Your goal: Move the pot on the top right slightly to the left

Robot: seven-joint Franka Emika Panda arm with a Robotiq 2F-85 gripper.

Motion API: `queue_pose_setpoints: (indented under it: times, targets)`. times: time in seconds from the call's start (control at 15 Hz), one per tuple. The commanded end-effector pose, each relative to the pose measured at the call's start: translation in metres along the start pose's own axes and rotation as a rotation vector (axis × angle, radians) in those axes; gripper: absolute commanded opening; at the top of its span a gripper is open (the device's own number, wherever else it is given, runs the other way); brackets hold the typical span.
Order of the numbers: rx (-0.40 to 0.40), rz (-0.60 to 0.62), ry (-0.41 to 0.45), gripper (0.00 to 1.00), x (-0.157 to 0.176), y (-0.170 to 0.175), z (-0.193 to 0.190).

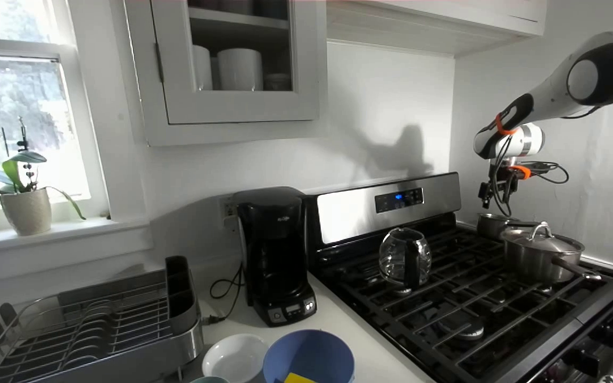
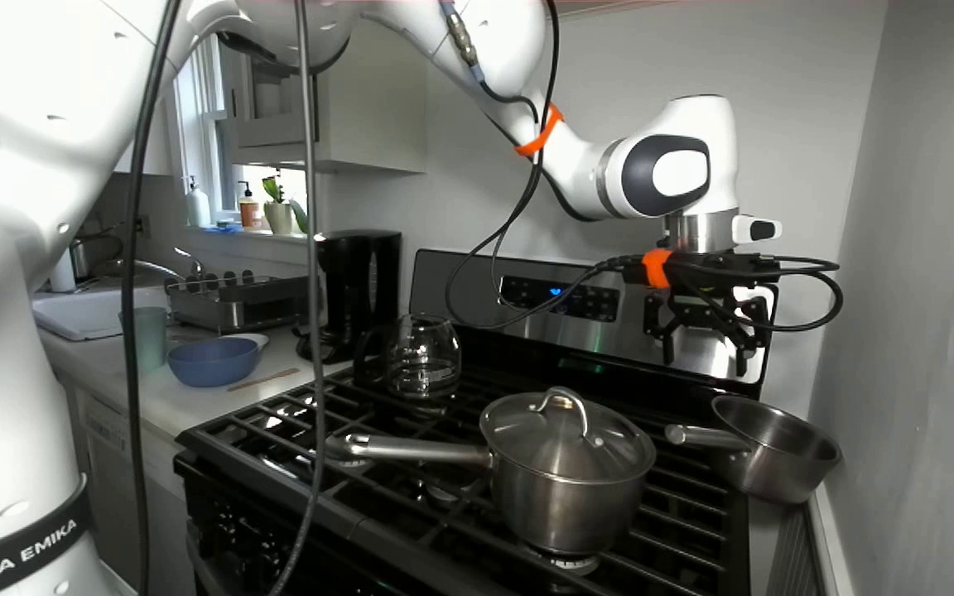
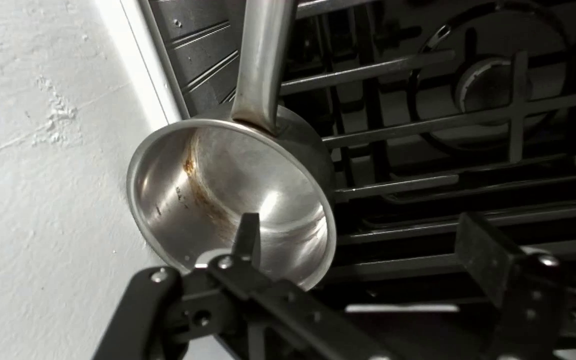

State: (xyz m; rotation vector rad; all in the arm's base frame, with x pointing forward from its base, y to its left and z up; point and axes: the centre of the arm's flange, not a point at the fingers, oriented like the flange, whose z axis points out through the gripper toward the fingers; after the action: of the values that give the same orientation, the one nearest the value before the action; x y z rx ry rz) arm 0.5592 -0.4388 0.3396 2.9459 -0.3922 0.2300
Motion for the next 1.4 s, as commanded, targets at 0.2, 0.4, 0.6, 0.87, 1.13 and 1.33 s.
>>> queue_pose_setpoints:
  times: [0.2,0.4,0.6,0.87,1.13,1.33]
  targets:
    - [-0.035,0.03,0.0,1.0,0.025,0.012,0.036]
    - [-0.042,0.018,-0.007,1.0,0.029,0.013,0.049]
    - [-0.045,0.008,-0.02,1.0,0.032,0.012,0.061]
    - [-0.048,-0.007,-0.024,0.71,0.034,0.009,0.071]
    - [-0.055,-0.017,-0.024,0.42,0.036,0.008,0.076]
    - [-0.057,-0.02,-0.025,0.21,0.037,0.006,0.076]
